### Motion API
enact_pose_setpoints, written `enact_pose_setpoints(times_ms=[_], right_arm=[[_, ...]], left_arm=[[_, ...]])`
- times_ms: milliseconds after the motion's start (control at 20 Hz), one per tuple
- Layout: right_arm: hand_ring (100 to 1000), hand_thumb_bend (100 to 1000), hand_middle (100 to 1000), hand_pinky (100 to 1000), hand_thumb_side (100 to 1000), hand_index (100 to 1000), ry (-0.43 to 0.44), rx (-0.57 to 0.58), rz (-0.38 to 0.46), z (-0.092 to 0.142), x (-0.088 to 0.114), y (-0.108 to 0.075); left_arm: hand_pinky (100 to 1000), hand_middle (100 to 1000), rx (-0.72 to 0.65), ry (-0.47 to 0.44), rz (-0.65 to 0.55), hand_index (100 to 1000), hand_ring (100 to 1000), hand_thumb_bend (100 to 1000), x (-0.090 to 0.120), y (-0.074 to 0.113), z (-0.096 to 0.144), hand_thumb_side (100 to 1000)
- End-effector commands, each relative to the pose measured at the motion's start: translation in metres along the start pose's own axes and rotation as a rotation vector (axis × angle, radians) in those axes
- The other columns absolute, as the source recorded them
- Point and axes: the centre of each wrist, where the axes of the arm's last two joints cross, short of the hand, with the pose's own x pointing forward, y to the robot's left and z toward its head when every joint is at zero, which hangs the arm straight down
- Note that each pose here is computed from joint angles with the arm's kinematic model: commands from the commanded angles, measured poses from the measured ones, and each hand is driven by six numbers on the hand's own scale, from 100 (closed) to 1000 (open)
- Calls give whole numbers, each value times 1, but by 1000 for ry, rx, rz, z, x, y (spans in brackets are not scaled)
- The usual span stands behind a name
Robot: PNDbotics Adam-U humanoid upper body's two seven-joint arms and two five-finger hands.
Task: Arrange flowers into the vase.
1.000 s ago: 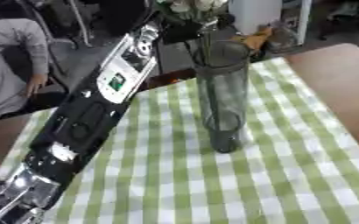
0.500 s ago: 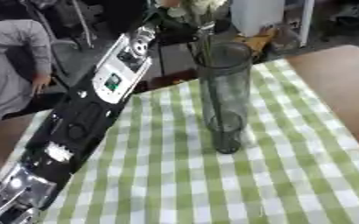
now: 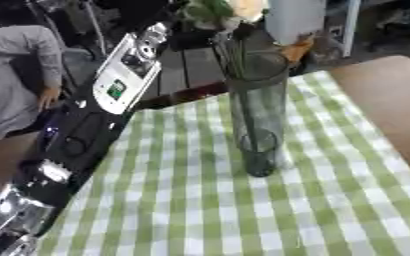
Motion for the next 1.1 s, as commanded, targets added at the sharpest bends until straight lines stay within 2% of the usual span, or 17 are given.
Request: enact_pose_setpoints(times_ms=[50,550,900,1100], right_arm=[[775,100,820,689,1000,885,-36,12,-3,-9,6,0],[774,100,818,689,1000,885,-33,10,4,-7,6,-2],[775,100,818,690,1000,885,-32,9,10,-7,6,-3],[774,100,818,690,1000,884,-33,7,18,-7,6,-5]], left_arm=[[963,956,26,-11,-27,1000,955,991,2,19,4,720],[970,965,-19,21,-47,1000,961,997,-11,22,7,698],[969,968,-14,10,-90,1000,963,997,-12,32,16,703],[964,965,11,-25,-131,1000,960,994,-12,42,29,707]])
